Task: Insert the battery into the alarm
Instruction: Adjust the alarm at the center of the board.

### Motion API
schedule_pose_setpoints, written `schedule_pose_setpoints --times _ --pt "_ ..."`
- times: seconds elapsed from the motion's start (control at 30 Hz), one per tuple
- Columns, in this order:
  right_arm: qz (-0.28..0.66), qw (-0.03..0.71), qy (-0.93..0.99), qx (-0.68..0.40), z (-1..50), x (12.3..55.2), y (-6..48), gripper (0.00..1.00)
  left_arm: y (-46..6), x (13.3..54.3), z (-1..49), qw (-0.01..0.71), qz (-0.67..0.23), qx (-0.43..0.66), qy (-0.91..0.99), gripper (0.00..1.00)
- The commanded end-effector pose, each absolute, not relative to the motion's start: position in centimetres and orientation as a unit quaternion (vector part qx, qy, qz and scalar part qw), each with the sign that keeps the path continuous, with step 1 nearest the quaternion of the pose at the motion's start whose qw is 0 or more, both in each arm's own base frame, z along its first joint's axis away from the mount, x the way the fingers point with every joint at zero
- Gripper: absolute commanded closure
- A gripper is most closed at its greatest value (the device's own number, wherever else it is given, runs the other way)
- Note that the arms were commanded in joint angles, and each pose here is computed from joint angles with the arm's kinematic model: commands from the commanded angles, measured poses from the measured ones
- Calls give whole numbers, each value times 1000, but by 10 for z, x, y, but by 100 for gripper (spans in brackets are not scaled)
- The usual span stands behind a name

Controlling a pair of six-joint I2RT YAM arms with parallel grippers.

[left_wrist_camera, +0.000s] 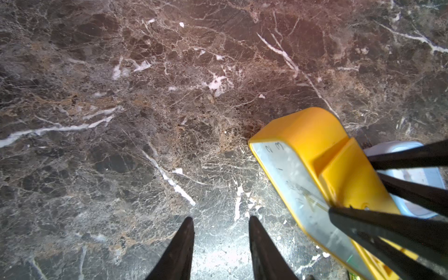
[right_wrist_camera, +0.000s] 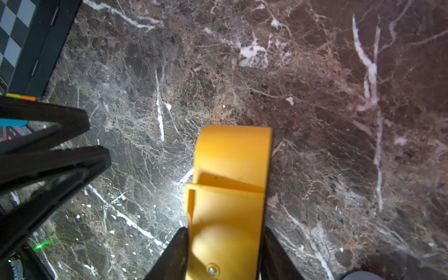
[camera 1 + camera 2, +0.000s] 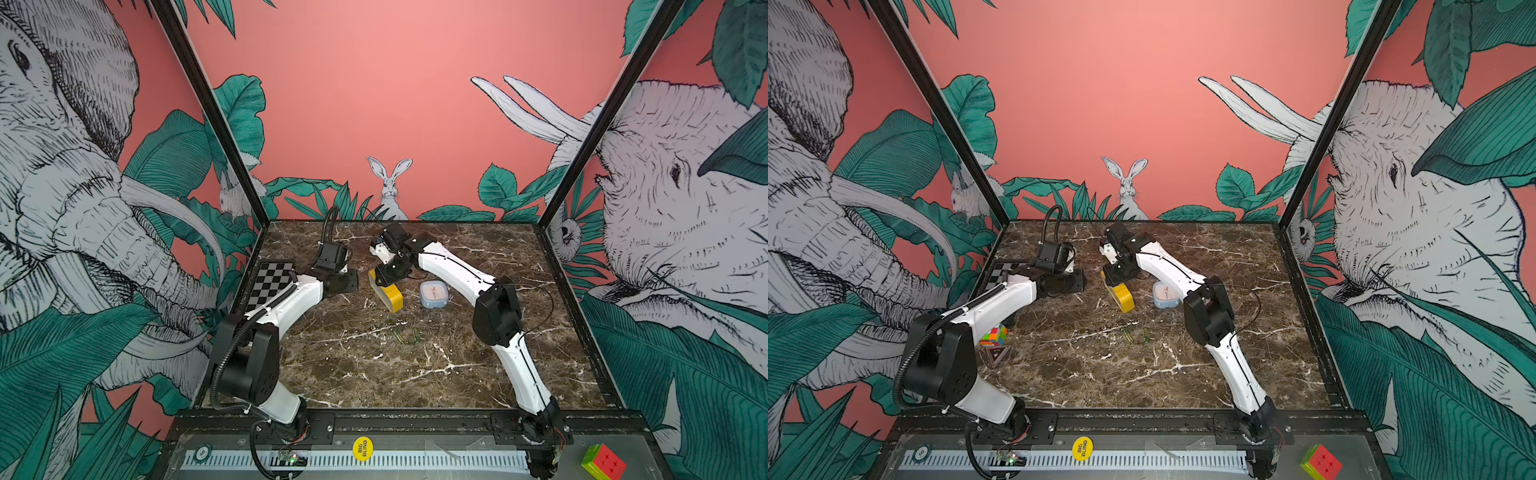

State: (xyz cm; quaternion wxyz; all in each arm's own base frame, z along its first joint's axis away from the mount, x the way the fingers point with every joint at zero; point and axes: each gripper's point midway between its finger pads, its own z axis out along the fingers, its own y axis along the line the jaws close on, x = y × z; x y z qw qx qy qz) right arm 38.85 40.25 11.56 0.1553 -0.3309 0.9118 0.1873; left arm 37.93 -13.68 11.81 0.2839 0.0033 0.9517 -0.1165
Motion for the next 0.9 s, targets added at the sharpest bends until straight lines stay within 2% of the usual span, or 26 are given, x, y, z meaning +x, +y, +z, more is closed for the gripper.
schedule_pose_setpoints --times 0.0,0.17,0.37,0.6,0.87 --pt "168 167 896 -377 123 383 407 63 -131 376 124 286 -111 1 952 60" --pt "148 217 857 -443 147 384 413 67 -119 377 132 297 -119 -26 947 60" --pt "92 322 769 -544 165 384 421 72 -94 380 141 318 -150 -80 933 60" --pt "-6 409 632 -658 136 363 429 71 -90 382 134 313 -162 -93 931 60" --pt "-78 471 546 -688 100 353 443 70 -96 386 121 301 -178 -91 932 60"
